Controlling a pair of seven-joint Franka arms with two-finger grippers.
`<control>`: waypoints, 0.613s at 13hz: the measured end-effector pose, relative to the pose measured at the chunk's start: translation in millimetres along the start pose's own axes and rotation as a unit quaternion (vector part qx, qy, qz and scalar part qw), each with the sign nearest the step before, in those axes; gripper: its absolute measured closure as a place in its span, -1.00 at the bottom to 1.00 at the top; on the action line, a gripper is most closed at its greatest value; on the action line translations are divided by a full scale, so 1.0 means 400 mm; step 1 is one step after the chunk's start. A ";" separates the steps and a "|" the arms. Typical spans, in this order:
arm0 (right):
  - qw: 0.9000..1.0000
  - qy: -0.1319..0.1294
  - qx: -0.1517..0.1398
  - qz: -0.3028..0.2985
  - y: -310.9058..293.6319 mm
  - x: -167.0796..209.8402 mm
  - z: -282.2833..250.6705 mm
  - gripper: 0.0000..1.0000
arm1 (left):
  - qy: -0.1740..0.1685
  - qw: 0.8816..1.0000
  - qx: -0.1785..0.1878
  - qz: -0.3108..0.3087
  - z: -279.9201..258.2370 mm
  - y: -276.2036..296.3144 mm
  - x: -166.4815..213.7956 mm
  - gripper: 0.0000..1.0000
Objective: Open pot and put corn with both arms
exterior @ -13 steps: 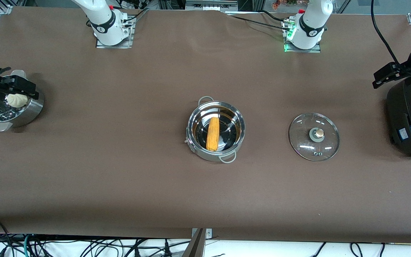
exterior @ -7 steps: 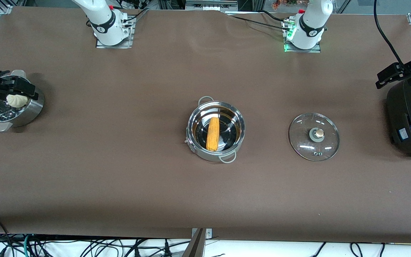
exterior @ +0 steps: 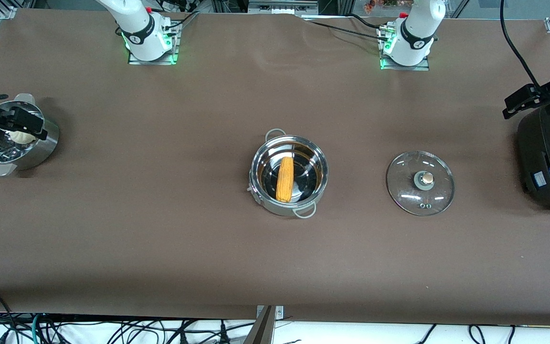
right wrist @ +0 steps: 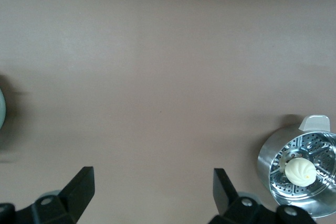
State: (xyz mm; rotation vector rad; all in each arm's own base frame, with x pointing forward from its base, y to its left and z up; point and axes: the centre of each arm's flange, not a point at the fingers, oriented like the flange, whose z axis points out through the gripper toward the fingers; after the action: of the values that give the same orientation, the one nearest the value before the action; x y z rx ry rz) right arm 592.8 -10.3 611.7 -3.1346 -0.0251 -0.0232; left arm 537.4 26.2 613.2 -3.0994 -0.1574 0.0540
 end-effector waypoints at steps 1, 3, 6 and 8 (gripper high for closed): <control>1.000 0.002 0.001 0.000 0.001 -0.009 -0.009 -1.00 | 0.000 1.000 0.000 0.000 0.000 0.000 0.000 -1.00; 1.000 0.000 0.002 0.006 0.020 -0.022 -0.008 -1.00 | 0.000 1.000 0.000 0.000 0.000 0.000 0.000 -1.00; 1.000 -0.010 0.003 0.019 0.056 -0.033 0.013 -1.00 | 0.000 1.000 0.000 0.000 0.000 0.000 0.000 -1.00; 1.000 -0.011 0.003 0.020 0.060 -0.036 0.016 -1.00 | 0.000 1.000 0.000 0.000 0.000 0.000 0.000 -1.00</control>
State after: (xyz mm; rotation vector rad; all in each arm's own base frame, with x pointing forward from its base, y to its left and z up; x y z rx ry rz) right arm 578.8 -34.6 605.0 -3.1274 0.0383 0.0127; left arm 537.5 26.3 613.1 -3.0994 -0.1575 0.0546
